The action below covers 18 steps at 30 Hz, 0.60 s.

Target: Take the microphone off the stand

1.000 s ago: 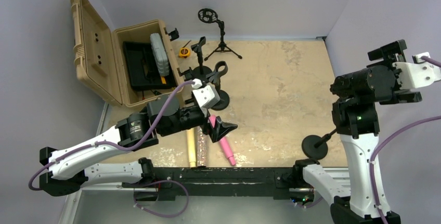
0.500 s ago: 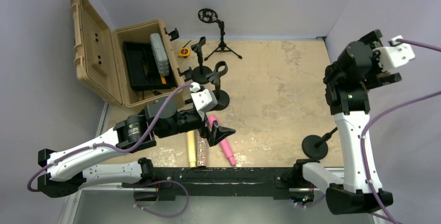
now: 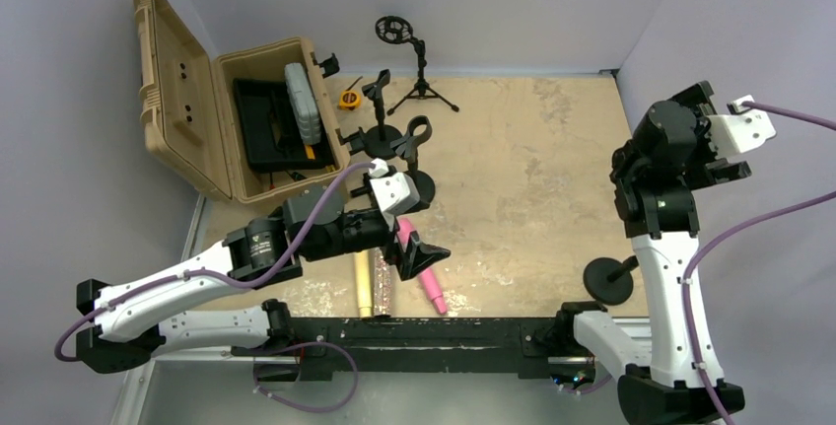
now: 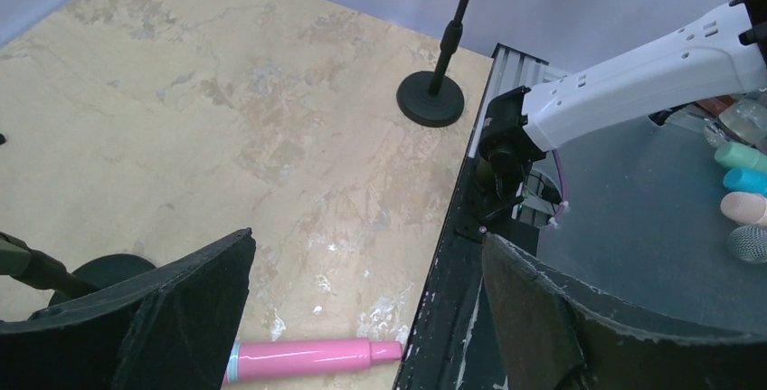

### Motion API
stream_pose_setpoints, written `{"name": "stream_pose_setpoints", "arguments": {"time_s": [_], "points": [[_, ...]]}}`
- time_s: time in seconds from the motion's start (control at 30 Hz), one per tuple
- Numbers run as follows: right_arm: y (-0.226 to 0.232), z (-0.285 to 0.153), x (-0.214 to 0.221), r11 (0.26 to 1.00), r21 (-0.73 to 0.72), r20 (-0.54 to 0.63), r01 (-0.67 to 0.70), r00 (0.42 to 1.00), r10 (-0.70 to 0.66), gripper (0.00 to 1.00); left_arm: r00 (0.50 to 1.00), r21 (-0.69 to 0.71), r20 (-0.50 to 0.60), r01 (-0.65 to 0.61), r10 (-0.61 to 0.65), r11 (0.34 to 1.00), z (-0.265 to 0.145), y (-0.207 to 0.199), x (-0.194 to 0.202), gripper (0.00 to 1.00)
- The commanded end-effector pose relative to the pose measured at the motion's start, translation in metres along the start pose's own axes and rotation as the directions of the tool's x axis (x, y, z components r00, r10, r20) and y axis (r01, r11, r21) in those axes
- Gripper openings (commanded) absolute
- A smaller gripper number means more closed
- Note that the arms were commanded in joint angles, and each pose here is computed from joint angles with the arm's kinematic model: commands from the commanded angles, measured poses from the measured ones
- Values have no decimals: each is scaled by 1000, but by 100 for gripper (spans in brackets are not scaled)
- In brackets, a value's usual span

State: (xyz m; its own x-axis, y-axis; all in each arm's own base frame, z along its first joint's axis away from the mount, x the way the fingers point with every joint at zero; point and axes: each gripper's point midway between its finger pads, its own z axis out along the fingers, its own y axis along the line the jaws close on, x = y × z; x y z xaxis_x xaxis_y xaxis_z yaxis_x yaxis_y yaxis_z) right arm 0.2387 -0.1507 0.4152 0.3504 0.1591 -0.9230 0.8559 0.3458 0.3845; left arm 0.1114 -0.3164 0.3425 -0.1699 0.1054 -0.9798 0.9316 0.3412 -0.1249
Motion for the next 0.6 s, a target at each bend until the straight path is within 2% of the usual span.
{"name": "stream_pose_setpoints", "arguments": {"time_s": [0.0,0.33,0.57], "points": [[-5,1,3,1000,2,14,19,1000,-19,99,1000,28,26,7,-8,1000,3,-6,-6,93],[-1,-1,16,987,-91,22,132,991,-130,98,1000,36,10,17,-17,999,6,-8,-1,93],[7,5,30,984,-71,10,166,986,-165,90,1000,31,5,16,-17,999,6,-7,1,93]]}}
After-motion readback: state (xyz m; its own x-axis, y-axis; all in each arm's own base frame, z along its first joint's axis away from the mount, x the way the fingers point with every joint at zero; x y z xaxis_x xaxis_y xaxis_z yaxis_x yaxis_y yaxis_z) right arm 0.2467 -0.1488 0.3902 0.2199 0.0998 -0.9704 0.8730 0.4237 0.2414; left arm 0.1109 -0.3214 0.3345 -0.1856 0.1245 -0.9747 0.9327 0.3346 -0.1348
